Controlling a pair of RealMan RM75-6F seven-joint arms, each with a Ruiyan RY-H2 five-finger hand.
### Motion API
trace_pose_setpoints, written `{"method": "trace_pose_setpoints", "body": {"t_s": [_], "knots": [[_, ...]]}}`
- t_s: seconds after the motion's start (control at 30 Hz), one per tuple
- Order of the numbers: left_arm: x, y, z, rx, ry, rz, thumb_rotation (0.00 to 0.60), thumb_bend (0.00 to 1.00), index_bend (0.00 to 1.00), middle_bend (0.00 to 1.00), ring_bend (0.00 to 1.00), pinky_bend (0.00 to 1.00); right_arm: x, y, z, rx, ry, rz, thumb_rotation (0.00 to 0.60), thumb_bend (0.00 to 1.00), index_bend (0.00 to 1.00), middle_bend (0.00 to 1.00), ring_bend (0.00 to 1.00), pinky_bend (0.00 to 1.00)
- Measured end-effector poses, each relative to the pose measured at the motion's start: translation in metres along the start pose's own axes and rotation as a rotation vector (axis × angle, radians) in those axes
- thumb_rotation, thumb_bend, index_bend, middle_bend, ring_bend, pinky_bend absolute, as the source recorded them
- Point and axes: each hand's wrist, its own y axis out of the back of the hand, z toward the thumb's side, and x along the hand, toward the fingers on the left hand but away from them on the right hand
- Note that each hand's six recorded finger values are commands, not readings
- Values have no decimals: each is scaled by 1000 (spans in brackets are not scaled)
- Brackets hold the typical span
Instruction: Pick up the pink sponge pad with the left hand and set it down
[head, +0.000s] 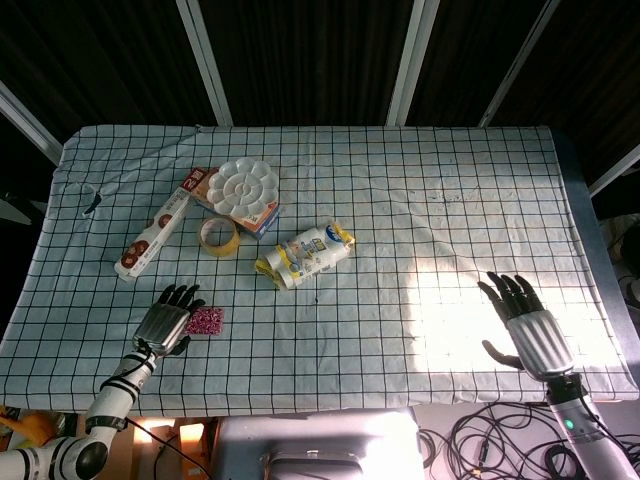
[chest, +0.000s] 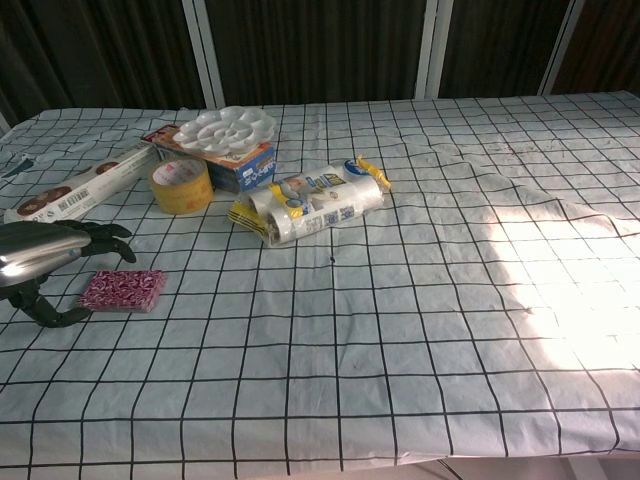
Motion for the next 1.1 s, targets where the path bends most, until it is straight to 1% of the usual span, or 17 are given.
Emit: {"method": "trace_pose_setpoints", "body": {"t_s": [0.1,0.37,0.6,0.8,0.97,1.1], "knots": [[2,-2,1,-2,0,-8,600,365,209,0,0,0,0,1,-1,1,-5,-2,600,194,0,0,0,0],[8,-4,-1,2,8,-1,600,364,308,0,0,0,0,0,-2,4,-19,8,600,194,0,0,0,0],[10,-2,-2,1,8,17,600,362,389,0,0,0,0,-2,-2,8,-25,21,600,194,0,0,0,0],[8,4,-4,-9,5,52,600,363,432,8,0,0,1,-4,-2,11,-29,28,600,194,0,0,0,0],[-1,14,-17,-11,25,90,600,364,446,15,0,0,2,-3,-3,11,-33,28,600,194,0,0,0,0],[-9,22,-43,-24,82,110,600,364,458,18,0,0,3,-3,-4,13,-34,30,600,194,0,0,0,0]]}}
